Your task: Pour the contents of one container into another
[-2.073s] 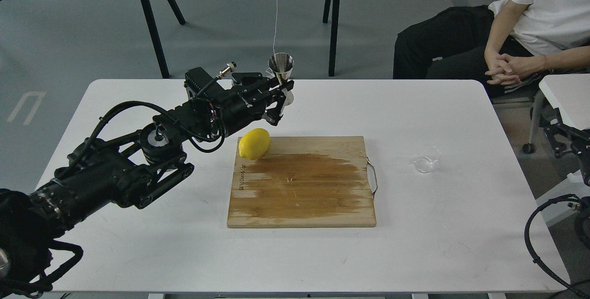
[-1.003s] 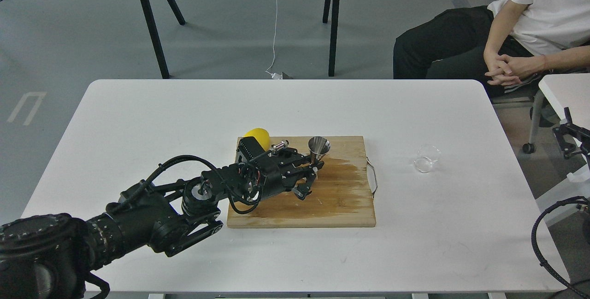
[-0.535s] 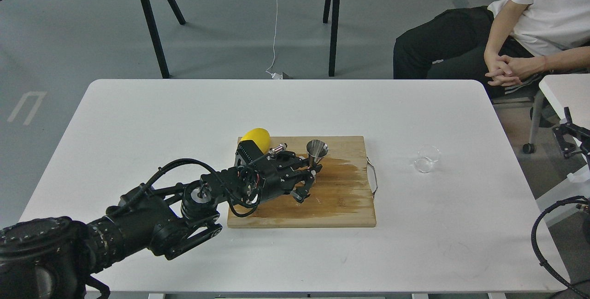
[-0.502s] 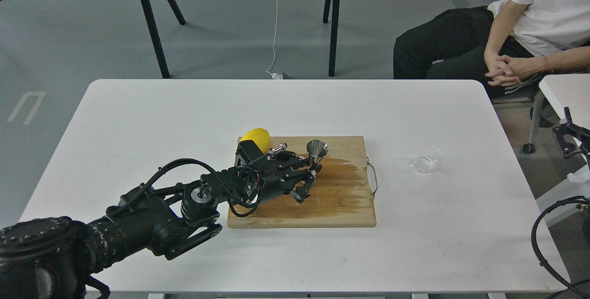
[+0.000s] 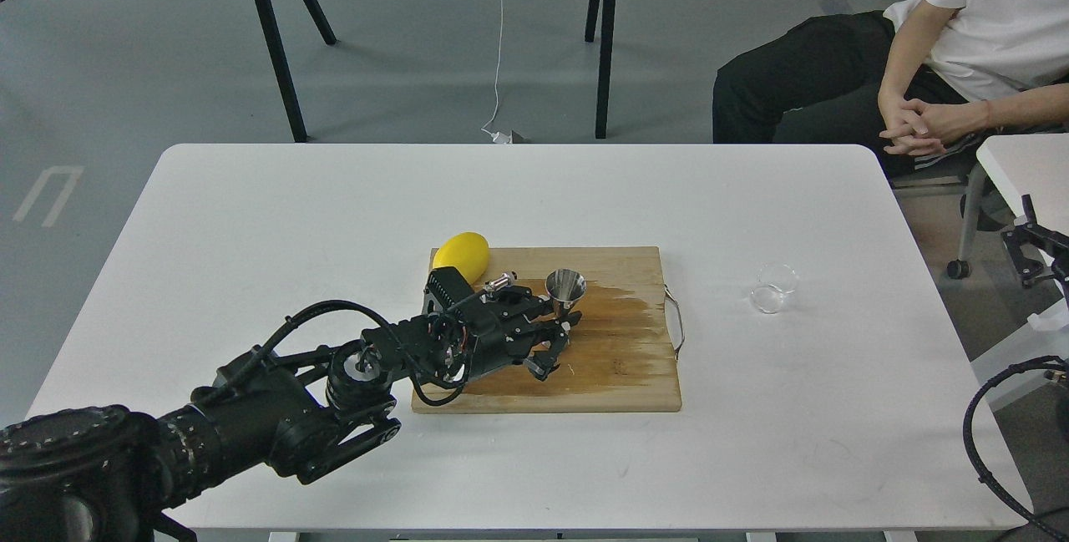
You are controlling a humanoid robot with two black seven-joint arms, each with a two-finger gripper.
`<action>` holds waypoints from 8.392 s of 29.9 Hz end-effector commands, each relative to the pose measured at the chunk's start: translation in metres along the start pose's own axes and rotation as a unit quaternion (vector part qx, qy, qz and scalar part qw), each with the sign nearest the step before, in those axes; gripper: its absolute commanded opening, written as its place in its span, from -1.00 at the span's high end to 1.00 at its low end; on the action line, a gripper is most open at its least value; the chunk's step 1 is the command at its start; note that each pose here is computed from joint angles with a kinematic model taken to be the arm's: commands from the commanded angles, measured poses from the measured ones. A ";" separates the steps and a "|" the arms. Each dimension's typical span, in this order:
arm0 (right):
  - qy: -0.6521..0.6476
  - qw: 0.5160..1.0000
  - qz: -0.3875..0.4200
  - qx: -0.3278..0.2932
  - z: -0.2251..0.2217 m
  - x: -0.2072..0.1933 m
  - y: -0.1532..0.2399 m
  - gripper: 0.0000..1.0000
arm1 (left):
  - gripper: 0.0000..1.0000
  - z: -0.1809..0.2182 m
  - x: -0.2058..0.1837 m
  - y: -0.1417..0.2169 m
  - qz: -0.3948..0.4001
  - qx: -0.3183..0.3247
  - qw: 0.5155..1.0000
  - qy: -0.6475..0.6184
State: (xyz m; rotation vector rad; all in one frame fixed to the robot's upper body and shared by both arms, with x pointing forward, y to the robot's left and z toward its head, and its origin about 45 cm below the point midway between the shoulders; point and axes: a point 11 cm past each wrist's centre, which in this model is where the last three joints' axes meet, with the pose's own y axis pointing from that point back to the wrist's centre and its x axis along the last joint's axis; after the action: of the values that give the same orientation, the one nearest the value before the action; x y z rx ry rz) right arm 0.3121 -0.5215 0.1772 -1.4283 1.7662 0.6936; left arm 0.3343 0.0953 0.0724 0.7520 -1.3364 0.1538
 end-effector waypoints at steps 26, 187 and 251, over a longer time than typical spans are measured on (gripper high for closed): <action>0.021 1.000 0.006 -0.008 -0.012 0.003 0.000 -1.00 | -0.33 -0.007 -0.026 0.051 0.028 0.003 1.000 0.012; -0.229 0.939 0.073 -0.245 0.241 -0.037 0.036 0.18 | -1.00 -0.253 0.040 0.236 0.504 -0.025 0.290 0.813; 0.244 0.865 -0.193 -0.395 0.343 -0.217 0.096 0.26 | -1.00 -0.256 0.040 0.244 0.513 -0.023 0.291 0.807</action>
State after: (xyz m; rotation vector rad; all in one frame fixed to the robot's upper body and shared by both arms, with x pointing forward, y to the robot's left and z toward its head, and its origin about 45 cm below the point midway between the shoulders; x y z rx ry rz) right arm 0.3173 -0.1136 0.1547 -2.6063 1.5069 0.9414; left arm 0.4304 0.4145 0.1975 -0.6359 0.5122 1.4635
